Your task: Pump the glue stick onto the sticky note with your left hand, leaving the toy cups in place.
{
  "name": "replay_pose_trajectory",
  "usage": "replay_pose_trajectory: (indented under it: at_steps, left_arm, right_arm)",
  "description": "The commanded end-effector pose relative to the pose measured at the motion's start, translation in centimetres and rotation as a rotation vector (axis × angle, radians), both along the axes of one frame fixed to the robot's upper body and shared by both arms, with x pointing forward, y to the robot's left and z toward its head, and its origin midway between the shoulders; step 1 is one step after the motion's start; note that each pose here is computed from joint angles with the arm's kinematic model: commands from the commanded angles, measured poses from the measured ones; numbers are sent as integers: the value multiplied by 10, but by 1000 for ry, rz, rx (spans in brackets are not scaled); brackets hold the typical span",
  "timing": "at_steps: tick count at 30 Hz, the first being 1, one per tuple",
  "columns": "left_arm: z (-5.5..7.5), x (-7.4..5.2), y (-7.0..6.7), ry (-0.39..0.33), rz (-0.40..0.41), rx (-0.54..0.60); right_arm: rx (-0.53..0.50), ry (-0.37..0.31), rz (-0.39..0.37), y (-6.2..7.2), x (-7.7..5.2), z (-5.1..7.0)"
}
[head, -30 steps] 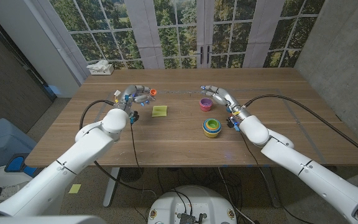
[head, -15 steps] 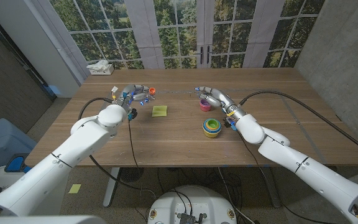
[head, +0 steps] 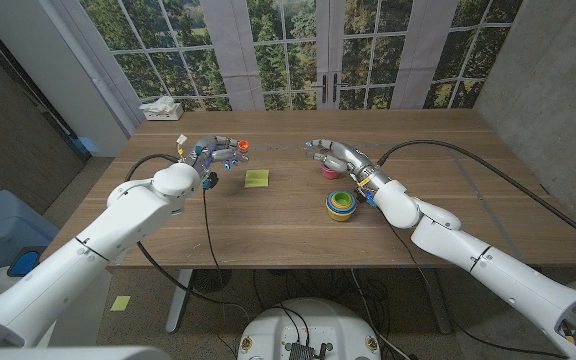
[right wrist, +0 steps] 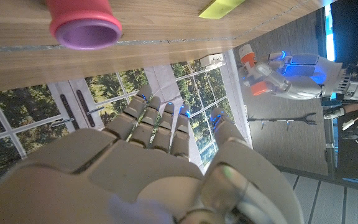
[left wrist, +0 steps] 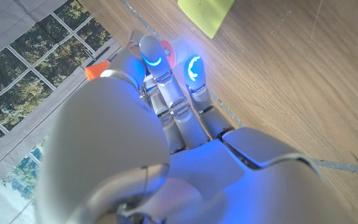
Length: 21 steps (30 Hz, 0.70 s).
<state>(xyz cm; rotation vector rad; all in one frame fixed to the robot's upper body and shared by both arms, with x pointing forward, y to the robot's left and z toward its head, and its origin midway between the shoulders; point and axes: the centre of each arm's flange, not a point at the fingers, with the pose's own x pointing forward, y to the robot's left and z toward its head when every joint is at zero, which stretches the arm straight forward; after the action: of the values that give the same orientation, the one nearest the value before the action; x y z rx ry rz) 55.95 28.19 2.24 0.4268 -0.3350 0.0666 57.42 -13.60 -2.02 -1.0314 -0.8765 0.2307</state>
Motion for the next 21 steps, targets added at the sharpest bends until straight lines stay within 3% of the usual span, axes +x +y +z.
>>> replay_pose_trajectory:
  at_steps: [1, 13, 21]
  left_arm:
    - [6, 3, 9, 43, -2, 2]
    - [16, 4, 10, 79, 26, 53]
    - [17, 9, 13, 107, -5, 29]
  right_arm:
    - [-82, -54, -29, 16, 2, 2]
    - [-135, -72, -15, 31, 6, 2]
    - [-163, -80, -15, 39, 8, 0]
